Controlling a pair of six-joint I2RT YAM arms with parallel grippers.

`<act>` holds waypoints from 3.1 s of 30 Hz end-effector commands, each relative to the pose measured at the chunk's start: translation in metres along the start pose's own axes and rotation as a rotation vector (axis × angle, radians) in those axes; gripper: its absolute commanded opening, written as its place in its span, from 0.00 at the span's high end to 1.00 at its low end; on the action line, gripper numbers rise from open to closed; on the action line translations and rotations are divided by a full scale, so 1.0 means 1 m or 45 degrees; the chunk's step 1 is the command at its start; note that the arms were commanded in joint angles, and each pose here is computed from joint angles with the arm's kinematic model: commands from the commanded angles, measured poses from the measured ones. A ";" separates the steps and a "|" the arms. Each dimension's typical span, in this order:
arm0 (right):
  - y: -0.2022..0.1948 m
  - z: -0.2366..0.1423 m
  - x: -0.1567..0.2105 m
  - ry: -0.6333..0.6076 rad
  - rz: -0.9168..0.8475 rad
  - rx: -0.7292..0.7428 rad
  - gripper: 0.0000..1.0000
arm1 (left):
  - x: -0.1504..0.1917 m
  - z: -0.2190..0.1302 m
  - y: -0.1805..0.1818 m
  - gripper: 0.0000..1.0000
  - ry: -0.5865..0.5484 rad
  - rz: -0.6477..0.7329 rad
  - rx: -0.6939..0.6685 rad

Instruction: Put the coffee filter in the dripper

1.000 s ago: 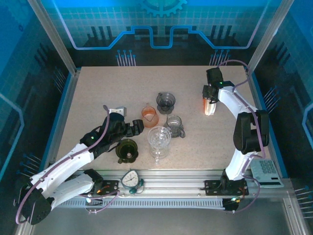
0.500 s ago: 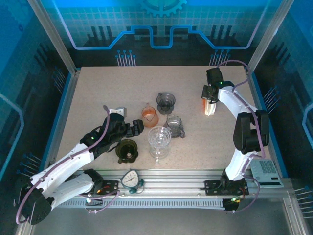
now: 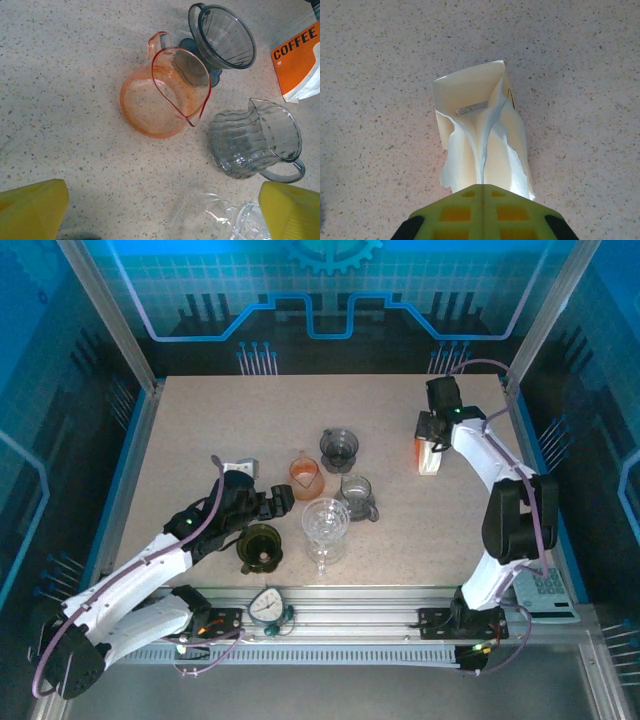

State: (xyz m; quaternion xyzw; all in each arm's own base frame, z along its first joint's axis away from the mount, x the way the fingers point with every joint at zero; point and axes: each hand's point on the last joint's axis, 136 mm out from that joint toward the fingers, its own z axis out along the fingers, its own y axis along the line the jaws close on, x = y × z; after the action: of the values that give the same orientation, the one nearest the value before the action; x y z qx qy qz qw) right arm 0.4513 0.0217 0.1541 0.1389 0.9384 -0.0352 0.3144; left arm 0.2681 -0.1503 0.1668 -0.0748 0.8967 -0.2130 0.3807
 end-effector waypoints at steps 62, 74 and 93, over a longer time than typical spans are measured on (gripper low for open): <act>0.168 -0.303 0.183 0.298 -1.102 -0.793 1.00 | 0.001 -0.055 -0.036 0.01 0.132 -0.078 0.246; 0.207 -0.283 0.208 0.414 -1.172 -0.815 1.00 | 0.003 -0.051 -0.038 0.01 0.137 -0.079 0.271; 0.228 -0.260 0.225 0.405 -1.125 -0.861 0.72 | 0.005 -0.048 -0.040 0.01 0.146 -0.108 0.287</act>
State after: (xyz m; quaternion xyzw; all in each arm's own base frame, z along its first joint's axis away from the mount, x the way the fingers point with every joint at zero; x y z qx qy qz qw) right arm 0.1972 0.3258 0.2177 -0.3675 0.9114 0.1330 0.1290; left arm 0.2298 -0.1692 0.2113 -0.0539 0.8862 -0.3193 0.3313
